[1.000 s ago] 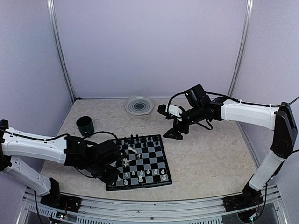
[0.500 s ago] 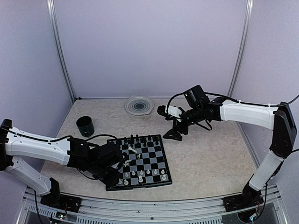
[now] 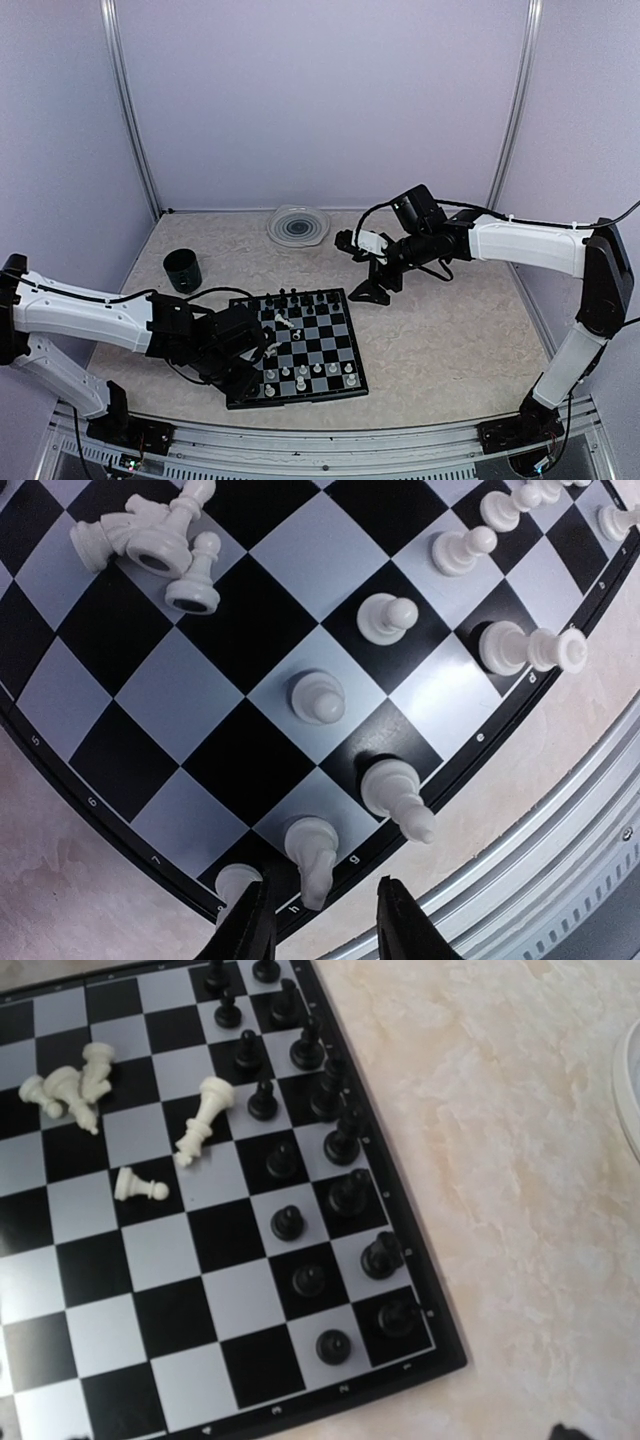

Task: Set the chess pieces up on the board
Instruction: Place the knight at b1, then adjust the chess pile on the chessboard.

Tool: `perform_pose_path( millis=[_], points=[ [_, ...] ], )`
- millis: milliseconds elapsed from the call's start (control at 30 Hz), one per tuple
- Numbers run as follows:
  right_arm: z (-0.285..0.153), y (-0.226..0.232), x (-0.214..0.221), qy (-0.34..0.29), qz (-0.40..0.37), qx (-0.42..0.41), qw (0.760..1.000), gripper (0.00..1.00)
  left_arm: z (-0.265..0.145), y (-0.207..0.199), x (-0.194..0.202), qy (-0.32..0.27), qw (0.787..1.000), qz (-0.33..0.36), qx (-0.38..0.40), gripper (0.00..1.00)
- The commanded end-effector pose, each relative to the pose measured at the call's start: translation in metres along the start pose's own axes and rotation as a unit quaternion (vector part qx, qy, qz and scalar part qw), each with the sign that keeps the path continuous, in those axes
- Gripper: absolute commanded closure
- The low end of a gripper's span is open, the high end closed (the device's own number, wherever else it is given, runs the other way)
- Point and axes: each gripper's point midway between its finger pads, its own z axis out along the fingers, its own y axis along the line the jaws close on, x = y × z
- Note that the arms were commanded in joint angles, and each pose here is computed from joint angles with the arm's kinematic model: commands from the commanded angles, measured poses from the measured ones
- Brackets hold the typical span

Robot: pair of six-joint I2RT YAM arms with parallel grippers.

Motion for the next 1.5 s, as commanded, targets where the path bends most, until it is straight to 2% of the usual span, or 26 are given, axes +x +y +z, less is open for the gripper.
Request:
perform_pose_path(
  millis=[0, 200, 333, 467, 700, 867, 1000, 1267, 1467],
  points=[
    [0.003, 0.007, 0.001, 0.002, -0.003, -0.013, 1.000, 0.01, -0.032, -0.012, -0.033, -0.050, 0.999, 0.016, 0.013, 0.63],
    [0.003, 0.007, 0.001, 0.002, -0.005, -0.014, 1.000, 0.01, -0.076, -0.010, -0.087, -0.134, 0.990, 0.012, 0.044, 0.60],
    [0.003, 0.008, 0.003, 0.005, -0.006, -0.014, 1.000, 0.01, -0.077, 0.026, -0.110, -0.158, 0.987, -0.020, 0.001, 0.59],
    [0.004, 0.008, 0.005, 0.009, -0.007, -0.013, 1.000, 0.01, -0.043, 0.063, -0.110, -0.115, 0.991, -0.035, -0.059, 0.63],
    [0.005, 0.008, 0.007, 0.011, -0.009, -0.015, 1.000, 0.01, -0.001, 0.062, -0.100, -0.056, 0.997, 0.014, -0.048, 0.71],
    [0.007, 0.009, 0.009, 0.015, -0.009, -0.018, 1.000, 0.01, 0.005, 0.067, -0.100, -0.042, 0.996, 0.060, -0.060, 0.61],
    [0.008, 0.010, 0.011, 0.017, -0.009, -0.020, 1.000, 0.01, 0.012, 0.072, -0.099, -0.022, 0.991, 0.113, -0.067, 0.58],
    [0.009, 0.012, 0.012, 0.017, -0.009, -0.026, 0.999, 0.01, 0.018, 0.068, -0.110, -0.036, 0.979, 0.184, -0.083, 0.55],
    [0.012, 0.016, 0.015, 0.020, -0.004, -0.039, 0.999, 0.01, 0.023, 0.065, -0.116, -0.020, 0.975, 0.207, -0.085, 0.54]
  ],
)
